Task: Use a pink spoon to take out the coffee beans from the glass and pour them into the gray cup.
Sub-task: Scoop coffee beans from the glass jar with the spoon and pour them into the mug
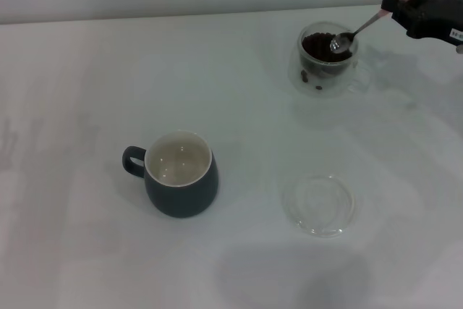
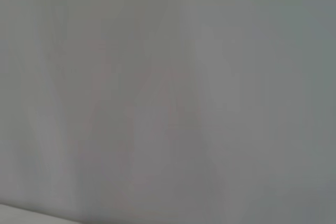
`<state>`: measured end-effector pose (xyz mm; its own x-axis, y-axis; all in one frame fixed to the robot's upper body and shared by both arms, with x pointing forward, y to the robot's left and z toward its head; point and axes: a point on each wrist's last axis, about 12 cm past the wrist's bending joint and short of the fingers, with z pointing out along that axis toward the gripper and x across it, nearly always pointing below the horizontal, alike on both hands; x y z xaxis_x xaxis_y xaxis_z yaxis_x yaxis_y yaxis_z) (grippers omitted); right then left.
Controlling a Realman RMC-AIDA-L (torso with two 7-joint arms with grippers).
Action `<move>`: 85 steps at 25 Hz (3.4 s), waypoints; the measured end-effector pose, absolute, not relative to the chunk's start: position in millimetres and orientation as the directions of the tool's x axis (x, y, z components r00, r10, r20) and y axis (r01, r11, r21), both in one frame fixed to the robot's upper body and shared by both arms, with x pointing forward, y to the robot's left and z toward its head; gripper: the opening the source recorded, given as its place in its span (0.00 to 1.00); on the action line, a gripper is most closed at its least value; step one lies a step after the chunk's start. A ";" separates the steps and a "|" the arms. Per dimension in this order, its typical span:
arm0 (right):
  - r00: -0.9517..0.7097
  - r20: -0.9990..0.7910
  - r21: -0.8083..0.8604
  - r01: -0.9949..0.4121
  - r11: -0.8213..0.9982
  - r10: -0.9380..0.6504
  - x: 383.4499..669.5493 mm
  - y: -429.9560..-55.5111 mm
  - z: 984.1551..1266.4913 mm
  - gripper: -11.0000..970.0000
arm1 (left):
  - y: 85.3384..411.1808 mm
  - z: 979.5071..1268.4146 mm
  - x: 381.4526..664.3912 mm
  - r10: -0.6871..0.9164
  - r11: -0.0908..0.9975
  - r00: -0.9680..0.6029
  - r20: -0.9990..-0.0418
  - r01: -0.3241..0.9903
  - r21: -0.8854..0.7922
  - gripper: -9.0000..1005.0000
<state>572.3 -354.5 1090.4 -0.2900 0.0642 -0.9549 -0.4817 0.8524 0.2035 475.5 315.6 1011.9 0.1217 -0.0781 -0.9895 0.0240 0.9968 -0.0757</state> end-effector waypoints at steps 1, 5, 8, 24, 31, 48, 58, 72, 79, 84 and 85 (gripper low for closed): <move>-0.293 -0.954 0.203 -0.480 0.854 0.063 572.6 -354.0 1089.2 0.15 | 314.8 1010.8 475.8 -0.082 0.997 0.113 -0.990 0.023 -0.080 0.76; -0.298 -0.953 0.200 -0.483 0.853 0.055 573.4 -350.8 1085.7 0.15 | 313.8 1008.9 476.4 -0.089 0.996 0.096 -0.991 0.021 -0.088 0.76; -0.302 -0.952 0.202 -0.488 0.849 0.053 573.8 -348.4 1084.6 0.15 | 313.3 1008.3 476.7 -0.091 0.996 0.090 -0.992 0.020 -0.090 0.76; -0.422 -0.846 0.481 -0.340 0.808 0.325 576.4 -338.8 1067.3 0.15 | 313.0 1008.1 476.4 -0.094 0.996 0.090 -0.992 0.020 -0.092 0.76; -0.443 -0.758 0.615 -0.242 0.750 0.478 574.0 -342.9 1063.3 0.15 | 313.7 1008.2 476.5 -0.092 0.996 0.090 -0.992 0.020 -0.091 0.76; -0.481 -0.558 0.788 -0.053 0.613 0.676 573.3 -347.7 1055.5 0.15 | 317.4 1008.7 476.5 -0.080 0.997 0.090 -0.993 0.016 -0.079 0.76; -0.442 -0.460 0.858 0.001 0.513 0.770 572.5 -354.4 1058.3 0.15 | 318.1 1008.9 476.4 -0.079 0.997 0.091 -0.993 0.013 -0.078 0.76; -0.489 -0.320 0.937 -0.033 0.349 0.811 567.0 -361.7 1075.5 0.15 | 318.8 1009.2 477.0 -0.074 0.997 0.092 -0.993 0.011 -0.073 0.76; -0.638 -0.274 0.949 -0.061 0.308 0.719 576.8 -331.1 1084.8 0.15 | 319.1 1011.0 480.1 -0.076 0.997 0.101 -0.992 0.004 -0.076 0.77; -0.732 -0.260 0.955 -0.097 0.281 0.630 578.9 -294.5 1084.3 0.15 | 319.2 1011.1 480.3 -0.076 0.997 0.101 -0.992 0.003 -0.076 0.77; -0.746 -0.260 0.955 -0.106 0.276 0.613 578.9 -288.1 1084.4 0.15 | 319.2 1011.0 480.1 -0.077 0.997 0.101 -0.992 0.003 -0.077 0.77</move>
